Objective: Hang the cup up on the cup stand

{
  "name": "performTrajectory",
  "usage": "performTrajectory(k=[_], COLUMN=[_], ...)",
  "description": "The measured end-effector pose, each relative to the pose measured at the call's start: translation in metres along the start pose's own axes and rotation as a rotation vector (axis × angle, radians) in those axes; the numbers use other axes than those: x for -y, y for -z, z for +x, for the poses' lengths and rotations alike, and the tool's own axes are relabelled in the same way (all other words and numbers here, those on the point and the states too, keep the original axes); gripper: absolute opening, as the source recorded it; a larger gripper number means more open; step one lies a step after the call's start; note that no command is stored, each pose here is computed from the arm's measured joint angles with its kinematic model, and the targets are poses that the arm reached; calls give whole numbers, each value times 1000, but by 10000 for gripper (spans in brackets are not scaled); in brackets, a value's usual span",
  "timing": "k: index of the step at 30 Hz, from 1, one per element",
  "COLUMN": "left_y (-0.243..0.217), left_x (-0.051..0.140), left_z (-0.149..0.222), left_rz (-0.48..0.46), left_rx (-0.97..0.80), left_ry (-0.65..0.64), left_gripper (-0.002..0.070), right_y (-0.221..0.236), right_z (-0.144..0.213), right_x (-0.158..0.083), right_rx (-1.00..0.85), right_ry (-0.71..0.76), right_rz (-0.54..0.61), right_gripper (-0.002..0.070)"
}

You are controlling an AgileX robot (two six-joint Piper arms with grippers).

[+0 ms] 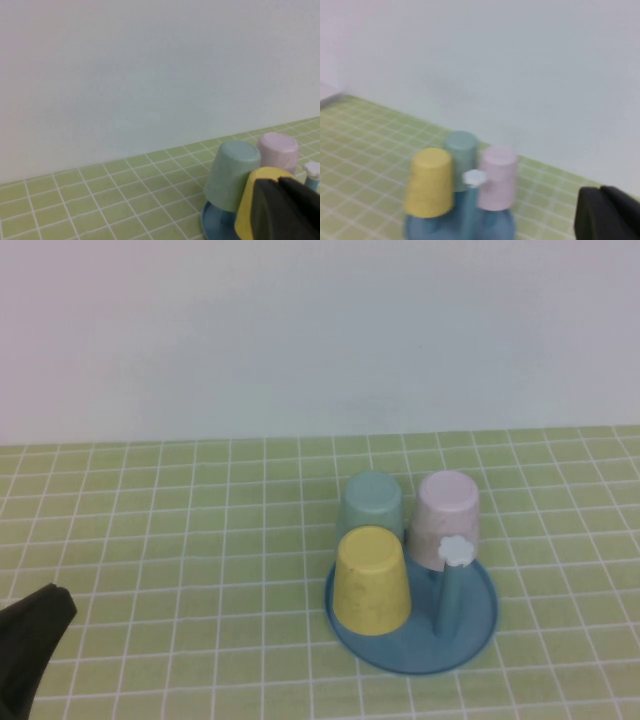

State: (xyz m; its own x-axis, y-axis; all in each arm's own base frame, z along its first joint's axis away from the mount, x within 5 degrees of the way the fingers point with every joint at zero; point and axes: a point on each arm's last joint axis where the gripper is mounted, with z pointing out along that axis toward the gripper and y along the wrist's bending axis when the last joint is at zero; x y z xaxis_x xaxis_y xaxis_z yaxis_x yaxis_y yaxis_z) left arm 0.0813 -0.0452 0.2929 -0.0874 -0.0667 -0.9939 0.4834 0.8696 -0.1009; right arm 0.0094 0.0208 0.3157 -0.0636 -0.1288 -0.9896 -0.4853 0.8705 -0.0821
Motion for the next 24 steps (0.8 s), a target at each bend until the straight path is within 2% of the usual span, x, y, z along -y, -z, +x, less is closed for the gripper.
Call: performTrajectory(k=[7,11,16,21,24], left_y=[0,0,0,0,0], left_x=[2,2,2,2,2], left_z=[1,1,1,1,1], left_rz=[20,20,20,20,20], left_rx=[-10,-10,-10,-10,-10], left_ry=[11,11,11,11,3], left_gripper=[0,0,0,0,0], right_y=[1,3,4,-7,-14], right_z=[-3,-6,-4,21,41], right_x=[14,21,26,33,42], right_rx=[6,15,-12,-131,-205], right_ry=[149,256,317,328,291], right_rz=[248,333,392,433,515], right_gripper=[-1,-1,-1,-1,-1])
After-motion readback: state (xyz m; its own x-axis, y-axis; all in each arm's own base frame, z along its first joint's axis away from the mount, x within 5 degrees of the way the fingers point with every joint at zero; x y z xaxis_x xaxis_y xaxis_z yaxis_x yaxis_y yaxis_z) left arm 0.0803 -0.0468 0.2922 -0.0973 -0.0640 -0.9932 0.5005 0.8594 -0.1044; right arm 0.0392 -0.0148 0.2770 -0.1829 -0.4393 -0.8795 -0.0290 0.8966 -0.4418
